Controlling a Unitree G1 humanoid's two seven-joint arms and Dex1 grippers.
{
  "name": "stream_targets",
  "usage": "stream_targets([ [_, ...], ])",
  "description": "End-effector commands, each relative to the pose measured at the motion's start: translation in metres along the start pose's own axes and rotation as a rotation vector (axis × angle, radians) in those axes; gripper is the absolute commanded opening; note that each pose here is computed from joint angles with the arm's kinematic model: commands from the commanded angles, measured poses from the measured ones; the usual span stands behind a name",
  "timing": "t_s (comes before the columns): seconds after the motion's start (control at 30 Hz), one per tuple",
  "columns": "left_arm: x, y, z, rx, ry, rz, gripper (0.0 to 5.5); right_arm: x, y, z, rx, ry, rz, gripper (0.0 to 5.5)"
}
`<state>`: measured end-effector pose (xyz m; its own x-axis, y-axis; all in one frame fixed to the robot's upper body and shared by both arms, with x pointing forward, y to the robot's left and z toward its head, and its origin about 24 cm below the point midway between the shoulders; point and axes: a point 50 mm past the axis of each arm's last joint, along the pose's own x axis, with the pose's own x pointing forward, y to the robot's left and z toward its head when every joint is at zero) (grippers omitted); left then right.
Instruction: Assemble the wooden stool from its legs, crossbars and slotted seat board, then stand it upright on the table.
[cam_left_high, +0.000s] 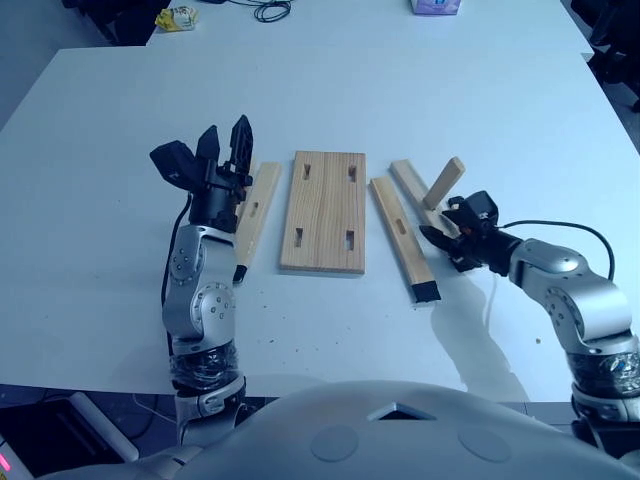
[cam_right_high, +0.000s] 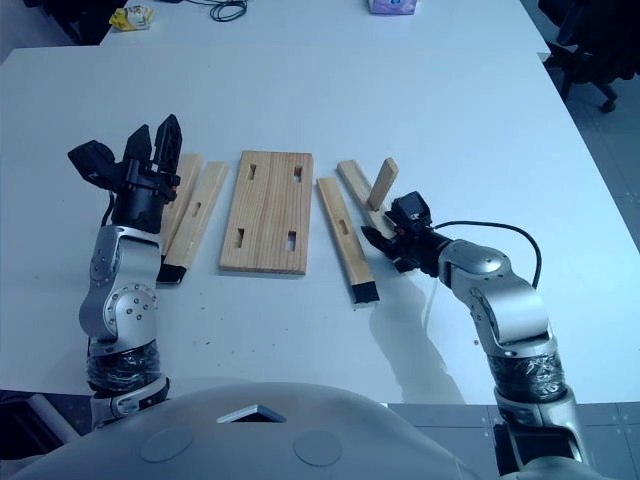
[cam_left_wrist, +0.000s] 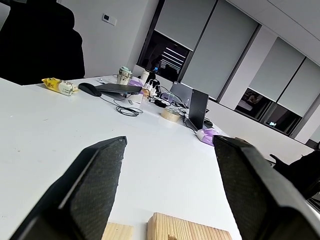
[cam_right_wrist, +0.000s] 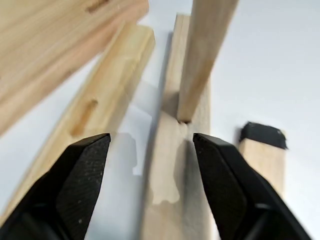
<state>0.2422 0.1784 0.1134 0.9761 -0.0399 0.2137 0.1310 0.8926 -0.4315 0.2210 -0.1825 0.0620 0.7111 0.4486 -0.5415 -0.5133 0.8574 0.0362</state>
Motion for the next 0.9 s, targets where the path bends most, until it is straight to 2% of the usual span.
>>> stream_targets([
  [0.03,0.003,-0.001,0.001,0.001,0.006,-0.01,3.19,0.007,0.001,-0.003,0.005,0.025,-0.09,3.06],
  [0.43,0.0,-0.002,-0.001,-0.01,0.002,0.004,3.19,0.002,-0.014,0.01,-0.044,0.009,-0.147,3.06],
  [0.67,0.0,-0.004,-0.002,-0.016,-0.002,0.002,3.19,-0.001,-0.014,-0.01,-0.035,0.139,-0.106,3.06],
  [0.9,-0.003,-0.005,-0.003,-0.019,-0.005,0.015,3.19,-0.006,-0.016,-0.014,-0.049,0.201,-0.065,3.06],
])
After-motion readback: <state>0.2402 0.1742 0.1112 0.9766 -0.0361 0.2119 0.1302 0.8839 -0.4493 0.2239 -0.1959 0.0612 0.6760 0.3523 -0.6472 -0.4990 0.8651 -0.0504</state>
